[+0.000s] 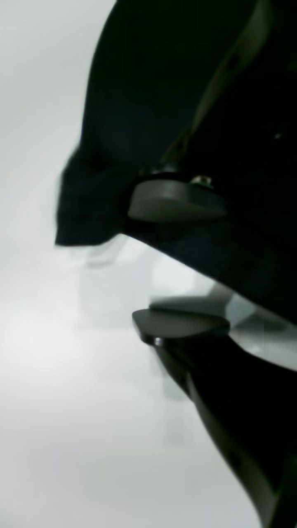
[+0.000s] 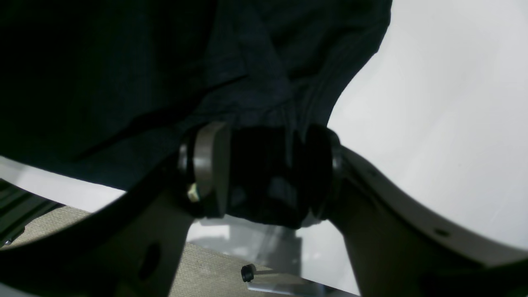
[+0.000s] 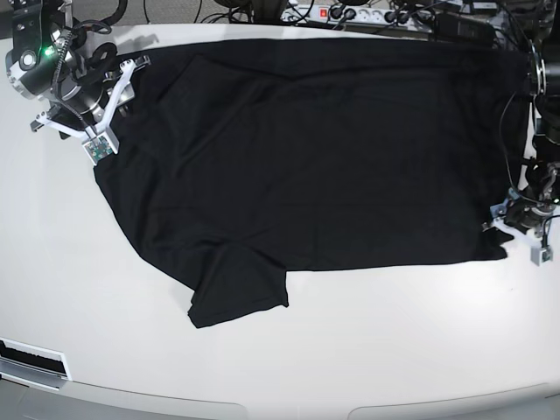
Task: Layout the t-shirt on the table in an organized manner, then fold the t-shirt properly
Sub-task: 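Grasp the shirt's opposite edge with the left gripper, then lift the shirt edge with both grippers and fold it over lengthwise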
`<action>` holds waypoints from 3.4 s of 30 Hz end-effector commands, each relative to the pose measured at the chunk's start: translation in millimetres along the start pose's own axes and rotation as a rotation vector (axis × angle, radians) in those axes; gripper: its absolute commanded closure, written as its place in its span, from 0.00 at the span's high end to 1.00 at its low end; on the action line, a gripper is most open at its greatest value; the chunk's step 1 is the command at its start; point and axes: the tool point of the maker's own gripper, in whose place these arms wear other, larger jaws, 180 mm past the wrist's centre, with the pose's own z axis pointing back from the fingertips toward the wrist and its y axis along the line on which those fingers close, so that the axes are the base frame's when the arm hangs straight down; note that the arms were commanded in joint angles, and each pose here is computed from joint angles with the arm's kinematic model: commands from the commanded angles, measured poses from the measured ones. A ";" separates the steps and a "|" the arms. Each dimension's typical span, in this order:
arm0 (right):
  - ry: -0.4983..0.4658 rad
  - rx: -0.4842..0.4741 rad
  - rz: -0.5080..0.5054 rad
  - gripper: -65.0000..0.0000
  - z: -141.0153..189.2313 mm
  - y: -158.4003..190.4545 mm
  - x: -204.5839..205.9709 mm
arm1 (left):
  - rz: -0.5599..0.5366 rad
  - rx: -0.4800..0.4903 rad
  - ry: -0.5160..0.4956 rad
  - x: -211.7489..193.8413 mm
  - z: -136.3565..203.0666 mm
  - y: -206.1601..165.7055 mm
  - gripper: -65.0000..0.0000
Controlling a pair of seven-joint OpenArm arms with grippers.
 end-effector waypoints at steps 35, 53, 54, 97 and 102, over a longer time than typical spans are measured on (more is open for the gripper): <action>-0.147 -0.016 0.010 0.49 6.1 -5.4 29.4 | 0.026 -0.338 -0.129 52.8 8.0 -65.4 0.00; -0.339 0.006 -0.222 0.65 -62.8 -94.1 157.8 | -0.024 -0.377 -0.033 46.5 13.0 -63.2 0.00; -0.330 0.020 -0.252 0.65 -73.9 -101.4 161.4 | -0.024 -0.377 -0.032 45.6 13.0 -63.0 0.00; -0.481 0.314 -0.225 0.00 -110.1 -88.0 250.7 | 0.004 -0.401 -0.172 122.1 17.3 -72.7 0.00; -0.463 0.284 -0.147 0.00 -91.9 -92.5 261.3 | -0.011 -0.406 -0.213 150.7 20.9 -76.6 0.00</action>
